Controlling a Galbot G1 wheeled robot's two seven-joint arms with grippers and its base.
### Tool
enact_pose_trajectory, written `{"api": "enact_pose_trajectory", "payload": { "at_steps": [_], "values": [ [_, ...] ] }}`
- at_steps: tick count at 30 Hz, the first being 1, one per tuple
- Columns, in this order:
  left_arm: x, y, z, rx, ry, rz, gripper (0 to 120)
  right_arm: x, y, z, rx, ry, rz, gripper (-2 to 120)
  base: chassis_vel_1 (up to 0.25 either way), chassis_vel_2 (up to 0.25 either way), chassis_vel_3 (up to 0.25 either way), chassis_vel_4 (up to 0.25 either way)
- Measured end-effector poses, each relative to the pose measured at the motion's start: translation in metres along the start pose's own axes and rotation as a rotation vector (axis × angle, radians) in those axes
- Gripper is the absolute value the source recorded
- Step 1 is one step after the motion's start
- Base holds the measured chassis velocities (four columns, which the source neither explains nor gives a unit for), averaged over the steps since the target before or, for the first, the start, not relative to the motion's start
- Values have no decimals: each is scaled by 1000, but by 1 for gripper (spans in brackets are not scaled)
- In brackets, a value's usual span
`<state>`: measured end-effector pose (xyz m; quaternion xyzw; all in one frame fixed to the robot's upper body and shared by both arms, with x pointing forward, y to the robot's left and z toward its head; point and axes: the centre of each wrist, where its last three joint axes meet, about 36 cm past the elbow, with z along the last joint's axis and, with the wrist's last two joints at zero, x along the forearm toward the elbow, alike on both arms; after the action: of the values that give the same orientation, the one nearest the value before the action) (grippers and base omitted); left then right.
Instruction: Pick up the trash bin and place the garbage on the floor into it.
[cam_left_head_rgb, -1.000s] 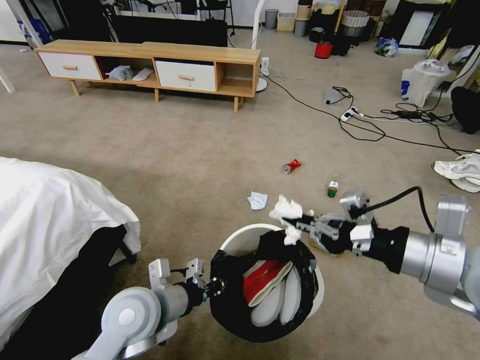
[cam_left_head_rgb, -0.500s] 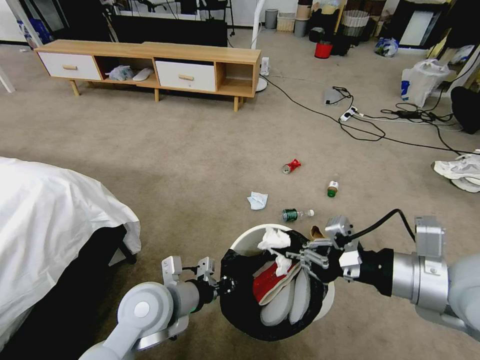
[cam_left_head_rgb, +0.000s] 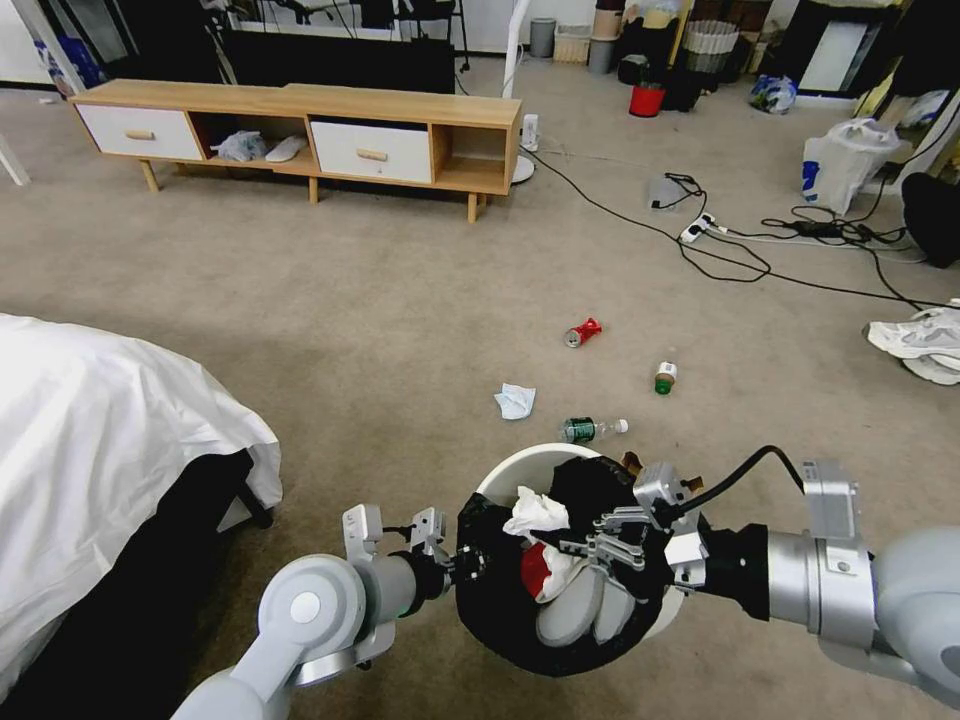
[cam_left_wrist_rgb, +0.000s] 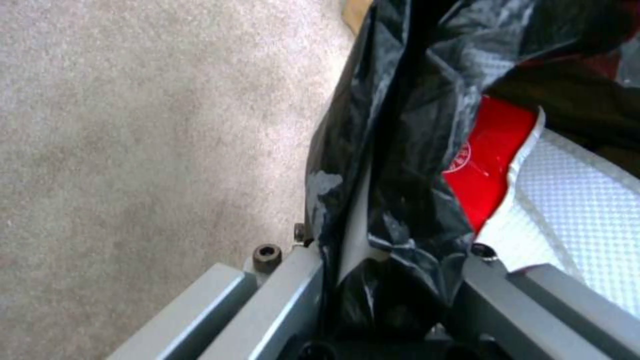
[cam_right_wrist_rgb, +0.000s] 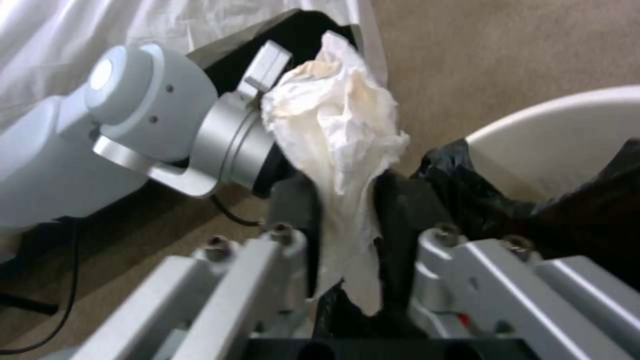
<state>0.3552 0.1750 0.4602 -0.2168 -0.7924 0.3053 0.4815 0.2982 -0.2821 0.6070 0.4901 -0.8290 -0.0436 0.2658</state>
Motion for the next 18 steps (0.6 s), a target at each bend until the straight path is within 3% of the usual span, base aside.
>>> {"api": "enact_pose_trajectory", "payload": {
  "at_steps": [6, 9, 12, 18],
  "values": [
    [4, -3, 5, 8, -4, 8, 0, -6, 1, 11, -12, 10, -4, 45, 0, 0, 0, 0],
    [8, -3, 6, 10, -9, 9, 0, -8, 2, 15, -12, 12, -3, 61, 0, 0, 0, 0],
    [8, -3, 6, 11, -10, 9, 0, -8, 1, 16, -14, 13, 0, 65, 0, 0, 0, 0],
    [10, -2, 9, 15, -13, 5, 0, -9, -10, 23, -25, 14, 26, 93, 0, 0, 0, 0]
  ]
}}
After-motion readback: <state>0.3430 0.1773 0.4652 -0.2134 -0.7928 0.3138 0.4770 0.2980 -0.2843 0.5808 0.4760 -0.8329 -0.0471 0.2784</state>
